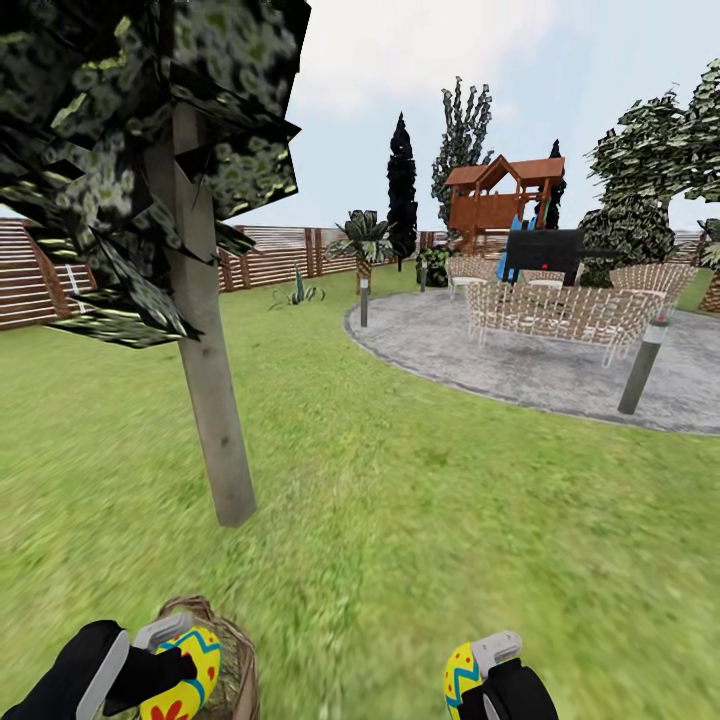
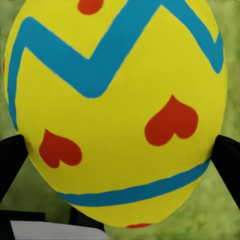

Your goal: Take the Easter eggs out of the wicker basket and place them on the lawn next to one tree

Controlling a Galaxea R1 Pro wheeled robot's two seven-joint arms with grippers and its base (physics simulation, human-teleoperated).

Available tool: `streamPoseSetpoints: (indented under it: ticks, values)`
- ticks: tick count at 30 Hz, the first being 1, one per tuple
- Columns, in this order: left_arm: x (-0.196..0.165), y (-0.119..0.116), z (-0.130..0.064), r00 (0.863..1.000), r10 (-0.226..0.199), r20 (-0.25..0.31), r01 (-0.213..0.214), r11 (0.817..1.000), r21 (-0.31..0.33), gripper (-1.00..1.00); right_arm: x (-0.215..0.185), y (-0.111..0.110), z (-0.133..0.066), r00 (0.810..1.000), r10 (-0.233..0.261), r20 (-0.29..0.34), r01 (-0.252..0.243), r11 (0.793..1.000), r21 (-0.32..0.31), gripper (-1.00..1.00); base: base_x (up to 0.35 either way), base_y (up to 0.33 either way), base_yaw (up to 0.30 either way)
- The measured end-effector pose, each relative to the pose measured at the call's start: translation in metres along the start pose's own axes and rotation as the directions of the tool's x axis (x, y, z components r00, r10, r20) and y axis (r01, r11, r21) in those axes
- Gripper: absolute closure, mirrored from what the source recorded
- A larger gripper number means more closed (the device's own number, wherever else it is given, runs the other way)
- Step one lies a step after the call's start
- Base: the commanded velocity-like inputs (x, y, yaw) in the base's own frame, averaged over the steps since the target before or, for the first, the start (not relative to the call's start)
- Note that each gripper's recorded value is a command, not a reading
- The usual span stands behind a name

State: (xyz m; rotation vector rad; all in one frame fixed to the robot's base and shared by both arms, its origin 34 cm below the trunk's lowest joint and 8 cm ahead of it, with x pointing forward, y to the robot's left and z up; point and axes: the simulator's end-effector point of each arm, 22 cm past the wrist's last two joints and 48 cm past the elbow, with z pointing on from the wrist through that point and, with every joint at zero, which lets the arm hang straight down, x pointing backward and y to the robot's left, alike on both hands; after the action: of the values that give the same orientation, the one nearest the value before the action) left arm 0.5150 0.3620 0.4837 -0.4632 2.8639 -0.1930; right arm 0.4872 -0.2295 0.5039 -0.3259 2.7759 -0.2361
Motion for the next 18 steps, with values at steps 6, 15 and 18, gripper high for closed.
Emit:
streamPoseSetpoints:
  ticks: [6,15,18]
  values:
    - [-0.002,-0.009,-0.01,1.0,0.008,-0.005,-0.008,1.0,0.007,1.0,-0.004,-0.007,-0.01,1.0,0.007,-0.005,-0.007,1.0,0.002,1.0,0.0,0.0,0.0]
    - [-0.008,-0.012,-0.026,1.0,0.008,-0.006,-0.008,1.0,0.005,1.0,-0.025,-0.013,-0.031,0.999,0.014,0.031,-0.014,1.0,0.0,1.0,0.0,0.0,0.0]
    - [-0.008,-0.017,-0.03,1.0,0.013,-0.01,-0.013,1.0,0.007,1.0,-0.045,-0.018,-0.034,0.999,0.02,0.036,-0.02,1.0,0.0,1.0,0.0,0.0,0.0]
